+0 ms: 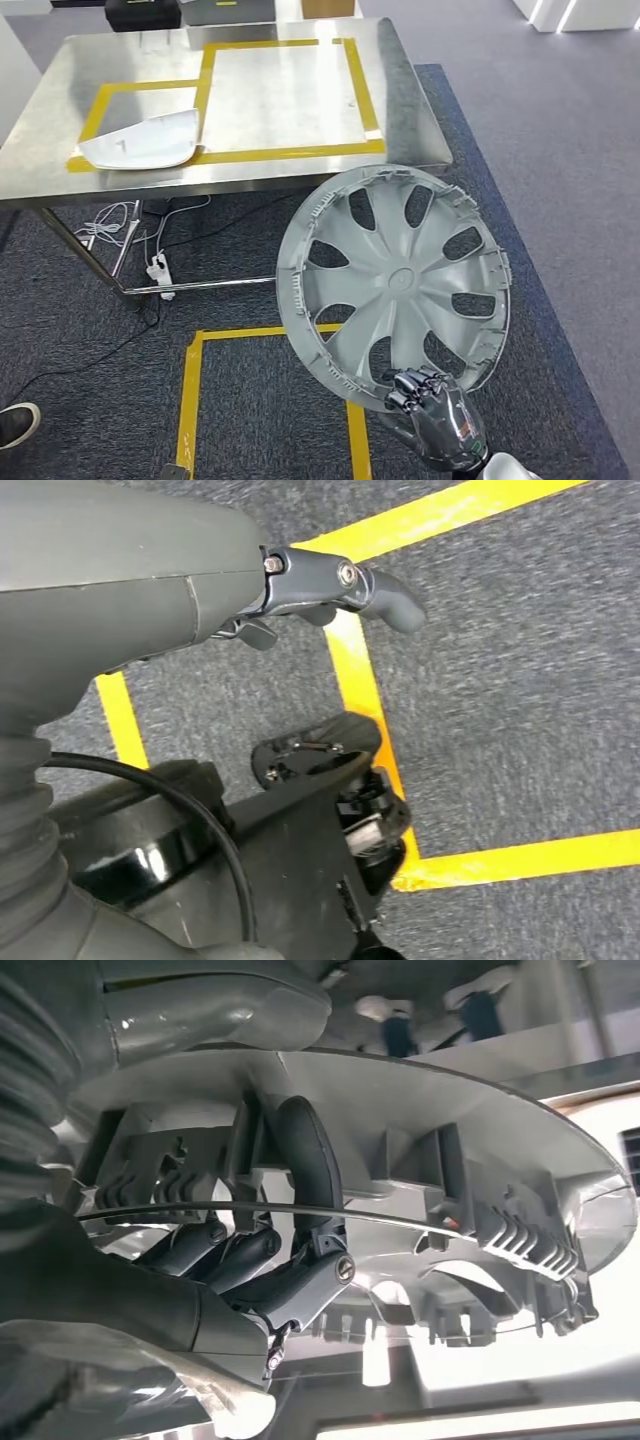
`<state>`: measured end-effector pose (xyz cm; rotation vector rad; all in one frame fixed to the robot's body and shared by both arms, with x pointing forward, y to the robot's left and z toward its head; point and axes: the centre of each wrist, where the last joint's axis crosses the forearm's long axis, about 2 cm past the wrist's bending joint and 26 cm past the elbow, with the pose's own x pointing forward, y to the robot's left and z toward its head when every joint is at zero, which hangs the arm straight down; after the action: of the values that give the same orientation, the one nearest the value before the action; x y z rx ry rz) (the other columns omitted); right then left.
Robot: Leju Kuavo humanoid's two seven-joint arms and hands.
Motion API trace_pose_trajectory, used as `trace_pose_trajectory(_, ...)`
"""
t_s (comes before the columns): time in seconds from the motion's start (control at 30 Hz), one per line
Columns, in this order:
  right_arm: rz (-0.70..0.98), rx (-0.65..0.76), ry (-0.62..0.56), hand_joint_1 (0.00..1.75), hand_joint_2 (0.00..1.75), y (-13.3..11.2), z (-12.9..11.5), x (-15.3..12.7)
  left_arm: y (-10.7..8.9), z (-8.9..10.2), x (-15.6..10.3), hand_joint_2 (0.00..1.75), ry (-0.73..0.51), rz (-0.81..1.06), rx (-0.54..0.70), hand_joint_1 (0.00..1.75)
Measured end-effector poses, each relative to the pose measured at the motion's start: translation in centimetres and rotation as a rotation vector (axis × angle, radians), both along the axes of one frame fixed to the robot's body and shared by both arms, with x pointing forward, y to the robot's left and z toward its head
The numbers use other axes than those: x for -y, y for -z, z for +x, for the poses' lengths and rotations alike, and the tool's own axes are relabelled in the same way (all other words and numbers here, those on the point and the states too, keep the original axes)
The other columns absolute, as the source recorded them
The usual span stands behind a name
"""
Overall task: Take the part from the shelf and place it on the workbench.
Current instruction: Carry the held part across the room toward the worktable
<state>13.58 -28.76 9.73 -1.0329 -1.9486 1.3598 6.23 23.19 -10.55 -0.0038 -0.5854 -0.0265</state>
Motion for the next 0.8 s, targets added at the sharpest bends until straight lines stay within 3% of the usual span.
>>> trace_pose_trajectory(0.8, 0.018, -0.071, 0.031, 1.75, 1.75, 0.34, 0.07, 0.19, 0.02, -0.18, 0.06, 1.75, 0.005, -0.004, -0.015, 0.00)
